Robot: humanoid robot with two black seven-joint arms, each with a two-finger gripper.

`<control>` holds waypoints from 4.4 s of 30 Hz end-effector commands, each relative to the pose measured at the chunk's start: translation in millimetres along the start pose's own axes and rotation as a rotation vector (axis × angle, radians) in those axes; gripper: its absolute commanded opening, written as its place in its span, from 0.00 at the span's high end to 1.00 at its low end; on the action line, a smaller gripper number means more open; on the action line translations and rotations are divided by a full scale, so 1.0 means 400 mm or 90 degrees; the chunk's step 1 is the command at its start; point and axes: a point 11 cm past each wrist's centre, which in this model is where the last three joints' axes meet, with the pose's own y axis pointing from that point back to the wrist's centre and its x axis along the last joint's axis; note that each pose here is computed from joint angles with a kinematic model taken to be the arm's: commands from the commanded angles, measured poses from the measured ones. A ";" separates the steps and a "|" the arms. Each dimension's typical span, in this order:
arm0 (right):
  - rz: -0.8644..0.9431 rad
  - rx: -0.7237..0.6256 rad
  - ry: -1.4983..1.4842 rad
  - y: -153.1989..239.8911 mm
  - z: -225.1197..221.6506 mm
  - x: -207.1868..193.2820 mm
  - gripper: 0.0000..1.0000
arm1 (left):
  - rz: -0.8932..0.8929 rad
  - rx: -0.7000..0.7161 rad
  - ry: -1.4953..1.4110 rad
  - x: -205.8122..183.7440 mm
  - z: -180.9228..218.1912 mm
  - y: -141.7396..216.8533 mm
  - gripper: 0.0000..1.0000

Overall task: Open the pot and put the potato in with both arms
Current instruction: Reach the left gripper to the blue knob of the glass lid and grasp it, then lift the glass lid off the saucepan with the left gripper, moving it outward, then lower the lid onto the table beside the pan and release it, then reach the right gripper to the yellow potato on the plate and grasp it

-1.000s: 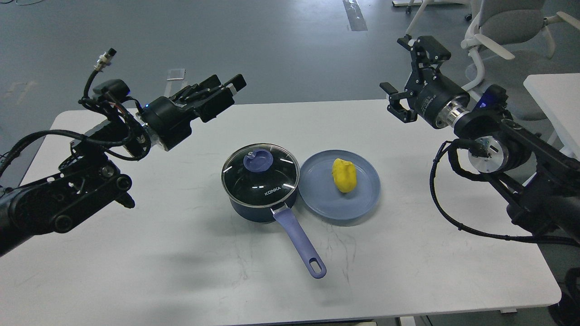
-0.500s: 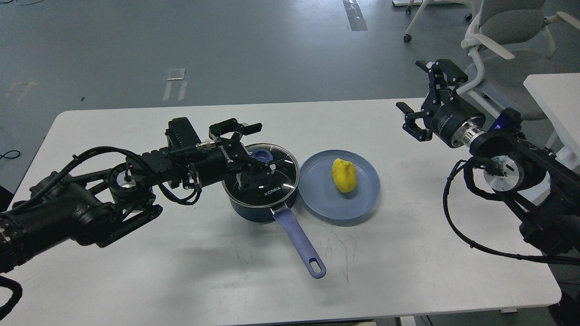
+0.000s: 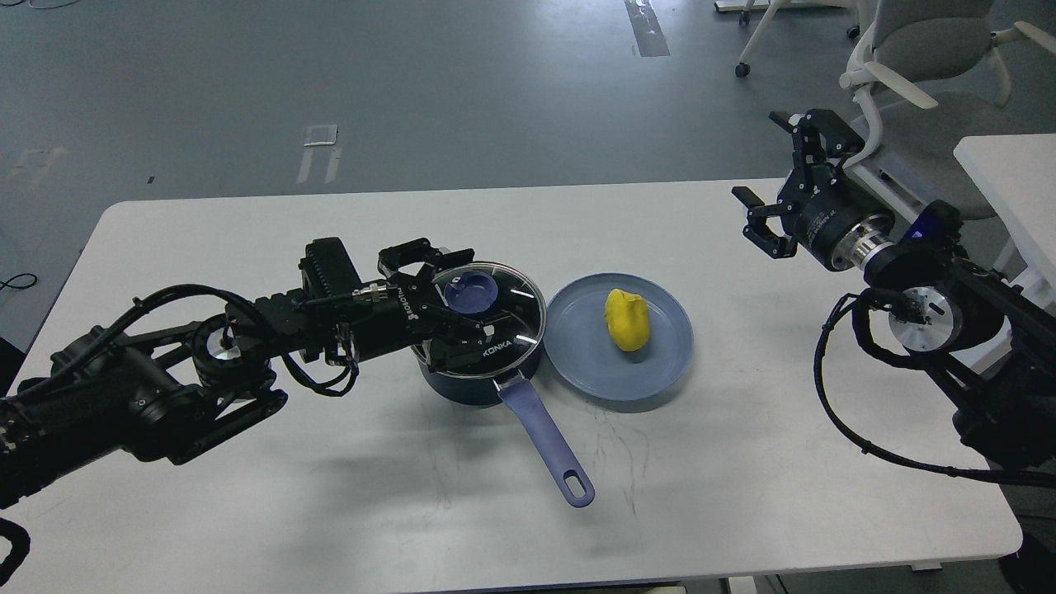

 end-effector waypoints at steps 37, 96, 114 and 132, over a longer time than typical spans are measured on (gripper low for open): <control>-0.003 0.000 0.007 -0.002 -0.003 -0.002 0.00 | 0.052 0.034 0.087 0.089 -0.049 0.135 0.56; -0.063 -0.038 0.242 -0.015 -0.021 -0.036 0.00 | 0.115 0.323 0.328 -0.137 -0.147 0.362 0.02; -0.395 -0.199 0.936 -0.015 0.145 -0.115 0.00 | 0.485 0.242 1.060 0.200 -0.329 0.296 0.02; -0.492 -0.255 1.007 -0.074 0.281 -0.198 0.03 | 0.528 0.185 1.113 0.217 -0.307 0.233 0.02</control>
